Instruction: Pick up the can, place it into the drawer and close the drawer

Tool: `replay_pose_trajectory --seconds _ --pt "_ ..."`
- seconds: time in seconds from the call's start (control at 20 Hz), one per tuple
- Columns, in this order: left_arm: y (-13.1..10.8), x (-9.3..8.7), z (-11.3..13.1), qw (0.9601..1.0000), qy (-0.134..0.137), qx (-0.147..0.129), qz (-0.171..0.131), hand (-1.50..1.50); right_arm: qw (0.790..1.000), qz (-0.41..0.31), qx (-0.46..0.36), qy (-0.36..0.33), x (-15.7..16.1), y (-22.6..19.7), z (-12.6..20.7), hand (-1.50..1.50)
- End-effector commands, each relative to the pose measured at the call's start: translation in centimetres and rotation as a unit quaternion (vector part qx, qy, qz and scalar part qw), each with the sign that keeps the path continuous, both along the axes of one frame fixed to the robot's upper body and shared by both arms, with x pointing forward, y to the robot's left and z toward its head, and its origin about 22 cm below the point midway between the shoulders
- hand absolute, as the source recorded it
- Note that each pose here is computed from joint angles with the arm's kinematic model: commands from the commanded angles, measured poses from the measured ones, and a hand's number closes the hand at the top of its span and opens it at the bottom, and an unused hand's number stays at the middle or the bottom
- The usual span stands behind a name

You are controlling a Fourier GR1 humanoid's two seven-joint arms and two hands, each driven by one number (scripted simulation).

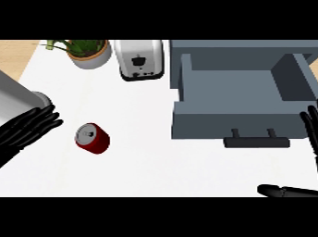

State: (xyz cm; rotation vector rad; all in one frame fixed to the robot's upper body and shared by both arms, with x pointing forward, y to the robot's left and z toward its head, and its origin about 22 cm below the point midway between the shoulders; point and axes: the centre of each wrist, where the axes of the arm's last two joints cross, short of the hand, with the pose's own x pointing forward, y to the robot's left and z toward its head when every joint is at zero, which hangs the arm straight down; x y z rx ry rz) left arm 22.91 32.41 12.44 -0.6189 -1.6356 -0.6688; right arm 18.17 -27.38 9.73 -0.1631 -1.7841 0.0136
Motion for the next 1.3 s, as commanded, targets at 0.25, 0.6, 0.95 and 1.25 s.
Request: replay_pose_trajectory --seconds 0.25,0.6,0.95,1.25 --pt "-1.8 3.3 -2.1 0.9996 0.017 0.019 0.01 -1.5 1.0 -0.001 -0.004 -0.006 0.1 -1.2 -1.0 -1.5" --pt "-1.0 3.3 -2.8 0.9996 0.017 0.016 0.017 -1.5 1.0 -0.002 -0.002 0.004 -0.8 -1.9 -1.1 -1.5" --pt "-2.9 2.3 -6.4 0.999 0.022 0.015 0.035 -1.5 1.0 -0.007 -0.005 -0.002 -3.2 -3.2 -2.3 -1.5" --pt "-2.9 4.5 -9.4 0.9983 0.024 0.029 0.044 -1.5 1.0 -0.001 -0.003 0.0 -2.0 -3.6 -1.7 -1.5"
